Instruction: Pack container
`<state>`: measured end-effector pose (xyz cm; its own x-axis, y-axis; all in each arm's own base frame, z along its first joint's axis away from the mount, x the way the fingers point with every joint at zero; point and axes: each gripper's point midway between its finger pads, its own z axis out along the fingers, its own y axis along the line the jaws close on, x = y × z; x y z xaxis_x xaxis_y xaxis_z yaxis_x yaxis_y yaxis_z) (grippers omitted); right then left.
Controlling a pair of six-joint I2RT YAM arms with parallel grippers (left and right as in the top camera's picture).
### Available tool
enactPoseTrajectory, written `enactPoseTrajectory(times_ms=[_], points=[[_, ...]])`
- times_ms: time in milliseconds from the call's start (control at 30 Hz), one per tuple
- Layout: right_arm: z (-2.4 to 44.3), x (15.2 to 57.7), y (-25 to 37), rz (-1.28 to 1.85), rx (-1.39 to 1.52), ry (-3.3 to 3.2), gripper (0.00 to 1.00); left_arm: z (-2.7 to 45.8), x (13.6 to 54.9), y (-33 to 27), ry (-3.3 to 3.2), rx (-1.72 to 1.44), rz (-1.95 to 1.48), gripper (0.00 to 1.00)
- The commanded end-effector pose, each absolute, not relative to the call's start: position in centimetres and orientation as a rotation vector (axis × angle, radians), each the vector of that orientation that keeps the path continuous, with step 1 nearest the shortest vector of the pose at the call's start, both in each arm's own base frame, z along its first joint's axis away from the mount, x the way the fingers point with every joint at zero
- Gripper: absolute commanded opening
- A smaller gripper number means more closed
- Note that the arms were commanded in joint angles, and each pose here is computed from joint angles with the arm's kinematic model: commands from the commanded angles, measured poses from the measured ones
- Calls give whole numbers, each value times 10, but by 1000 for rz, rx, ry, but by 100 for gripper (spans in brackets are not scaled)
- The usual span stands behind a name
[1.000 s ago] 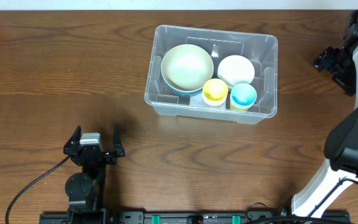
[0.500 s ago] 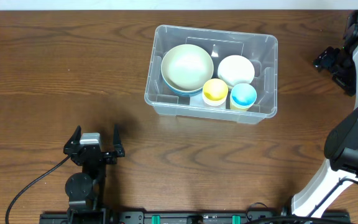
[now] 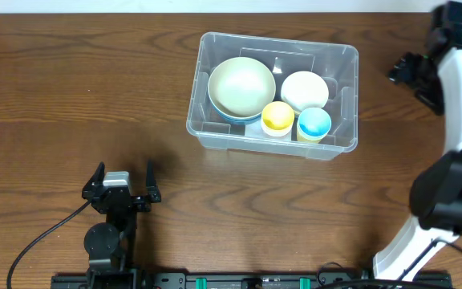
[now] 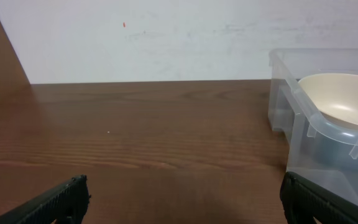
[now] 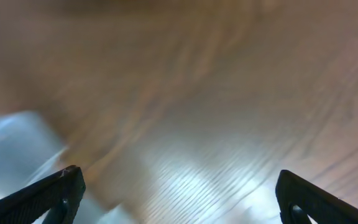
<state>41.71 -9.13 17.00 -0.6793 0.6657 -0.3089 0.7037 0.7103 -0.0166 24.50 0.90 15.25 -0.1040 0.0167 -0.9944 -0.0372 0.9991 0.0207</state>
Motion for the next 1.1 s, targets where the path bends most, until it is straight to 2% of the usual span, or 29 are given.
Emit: enactPoseTrajectory(times_ms=[0, 133, 233, 367, 600, 833, 1067], points=[[233, 414, -25, -88, 853, 2557, 99, 137, 244, 10, 1724, -6, 64, 98], [266, 399, 56, 19, 581, 2551, 99, 137, 244, 10, 1724, -6, 64, 98], [287, 390, 79, -87, 343, 2496, 99, 137, 244, 10, 1724, -6, 64, 98], [311, 395, 73, -143, 334, 2337, 99, 137, 244, 10, 1724, -6, 64, 98], [317, 385, 46, 111, 434, 2093, 99, 137, 244, 10, 1724, -6, 64, 98], [282, 325, 15, 138, 458, 1957, 99, 137, 244, 10, 1724, -6, 64, 98], [278, 279, 18, 111, 173, 1764, 99, 137, 244, 10, 1724, -6, 64, 98]])
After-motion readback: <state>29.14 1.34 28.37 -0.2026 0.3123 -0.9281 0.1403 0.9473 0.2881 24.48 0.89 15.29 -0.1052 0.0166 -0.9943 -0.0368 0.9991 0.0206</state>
